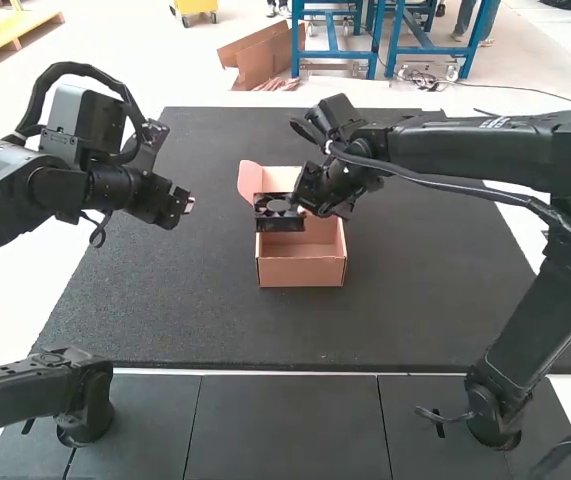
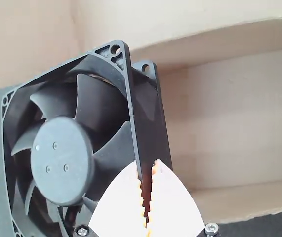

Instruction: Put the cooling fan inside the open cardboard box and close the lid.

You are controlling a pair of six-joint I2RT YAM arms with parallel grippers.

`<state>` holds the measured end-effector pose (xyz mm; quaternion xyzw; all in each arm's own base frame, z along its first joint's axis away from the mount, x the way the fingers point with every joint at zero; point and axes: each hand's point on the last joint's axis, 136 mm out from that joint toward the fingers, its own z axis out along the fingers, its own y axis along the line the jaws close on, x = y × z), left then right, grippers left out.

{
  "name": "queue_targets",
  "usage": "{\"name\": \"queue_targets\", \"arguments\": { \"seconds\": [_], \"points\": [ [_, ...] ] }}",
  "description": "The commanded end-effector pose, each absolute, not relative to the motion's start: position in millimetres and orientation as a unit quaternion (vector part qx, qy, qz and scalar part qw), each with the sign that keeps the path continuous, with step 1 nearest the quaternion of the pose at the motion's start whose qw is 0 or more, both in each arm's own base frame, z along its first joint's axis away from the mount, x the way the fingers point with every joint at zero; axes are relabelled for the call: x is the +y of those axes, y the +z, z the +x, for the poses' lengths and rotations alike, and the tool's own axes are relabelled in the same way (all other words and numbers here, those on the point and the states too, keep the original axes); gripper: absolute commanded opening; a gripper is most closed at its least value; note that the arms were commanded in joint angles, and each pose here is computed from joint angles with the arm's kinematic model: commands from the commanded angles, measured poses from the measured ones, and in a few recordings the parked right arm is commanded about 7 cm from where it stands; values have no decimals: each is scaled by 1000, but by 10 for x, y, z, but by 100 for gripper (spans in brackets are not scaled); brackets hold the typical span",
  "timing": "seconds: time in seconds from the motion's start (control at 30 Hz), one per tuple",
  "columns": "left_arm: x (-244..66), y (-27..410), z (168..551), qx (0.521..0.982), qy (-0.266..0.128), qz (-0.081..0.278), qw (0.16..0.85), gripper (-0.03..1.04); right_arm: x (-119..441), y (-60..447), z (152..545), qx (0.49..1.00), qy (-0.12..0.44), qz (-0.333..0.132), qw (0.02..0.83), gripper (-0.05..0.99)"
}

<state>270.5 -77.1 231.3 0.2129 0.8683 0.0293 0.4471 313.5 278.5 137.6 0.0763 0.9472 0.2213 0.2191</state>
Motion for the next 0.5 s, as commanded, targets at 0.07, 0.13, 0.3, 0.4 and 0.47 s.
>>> {"name": "queue_targets", "arguments": {
  "seconds": [0.07, 0.13, 0.3, 0.4, 0.47],
  "points": [
    [-773, 2384, 2670, 862, 26, 215, 458, 96, 2532, 1286, 3242, 944, 174, 110, 257, -2],
    [-772, 2388, 2668, 862, 26, 215, 459, 96, 2508, 1230, 3222, 946, 169, 110, 255, -2],
    [-772, 2397, 2678, 861, 26, 214, 462, 96, 2502, 1193, 3259, 942, 170, 108, 268, -2],
    [-772, 2400, 2680, 860, 26, 213, 462, 96, 2515, 1168, 3278, 940, 173, 105, 274, -2],
    [-772, 2397, 2678, 861, 26, 213, 462, 96, 2512, 1123, 3270, 942, 170, 103, 271, -2]
  ]
}}
